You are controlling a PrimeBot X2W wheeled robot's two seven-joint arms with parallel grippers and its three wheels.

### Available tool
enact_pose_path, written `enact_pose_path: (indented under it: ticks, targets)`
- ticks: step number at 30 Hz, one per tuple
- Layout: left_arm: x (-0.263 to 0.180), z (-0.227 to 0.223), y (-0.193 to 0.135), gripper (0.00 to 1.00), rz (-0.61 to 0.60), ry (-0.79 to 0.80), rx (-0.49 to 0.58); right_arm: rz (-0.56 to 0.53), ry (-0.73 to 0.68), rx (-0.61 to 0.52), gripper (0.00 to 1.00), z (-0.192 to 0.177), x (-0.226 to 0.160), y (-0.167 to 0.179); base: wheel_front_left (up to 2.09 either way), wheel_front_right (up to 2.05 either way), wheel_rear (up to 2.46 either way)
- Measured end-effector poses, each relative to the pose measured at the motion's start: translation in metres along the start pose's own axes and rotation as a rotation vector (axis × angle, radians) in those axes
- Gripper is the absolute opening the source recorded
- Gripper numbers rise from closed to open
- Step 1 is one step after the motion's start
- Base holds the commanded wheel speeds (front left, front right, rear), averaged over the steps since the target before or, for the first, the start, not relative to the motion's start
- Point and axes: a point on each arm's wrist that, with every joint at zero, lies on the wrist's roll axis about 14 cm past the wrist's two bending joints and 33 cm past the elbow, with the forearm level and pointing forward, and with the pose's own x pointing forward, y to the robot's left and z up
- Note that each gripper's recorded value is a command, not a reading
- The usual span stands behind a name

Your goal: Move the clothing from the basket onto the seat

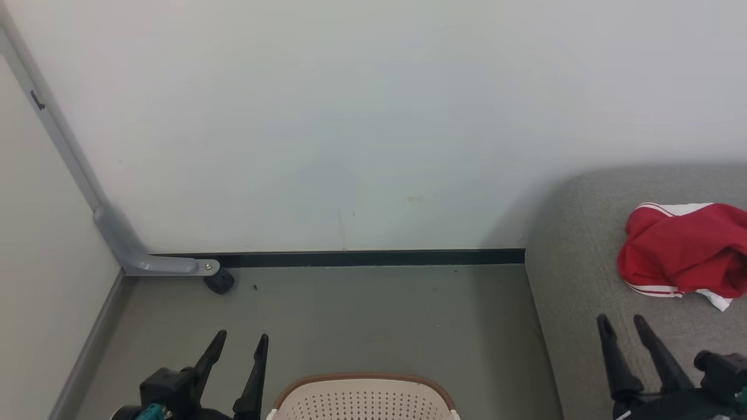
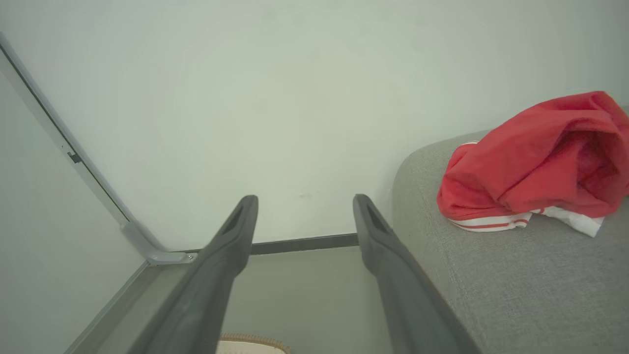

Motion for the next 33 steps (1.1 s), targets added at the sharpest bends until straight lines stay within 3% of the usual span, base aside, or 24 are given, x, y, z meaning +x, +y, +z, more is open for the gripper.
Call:
enact_pose_path:
  ticks: [15, 33]
  targets:
    - [-0.017, -0.008, 0.031, 1.00, 0.143, -0.003, -0.043, -0.016, 0.017, 0.109, 1.00, -0.025, -0.011, 0.032, 0.00, 0.00, 0.00]
    - [-0.022, -0.006, 0.039, 1.00, 0.191, -0.026, -0.002, 0.013, 0.026, 0.023, 1.00, -0.028, -0.010, 0.038, 0.00, 0.00, 0.00]
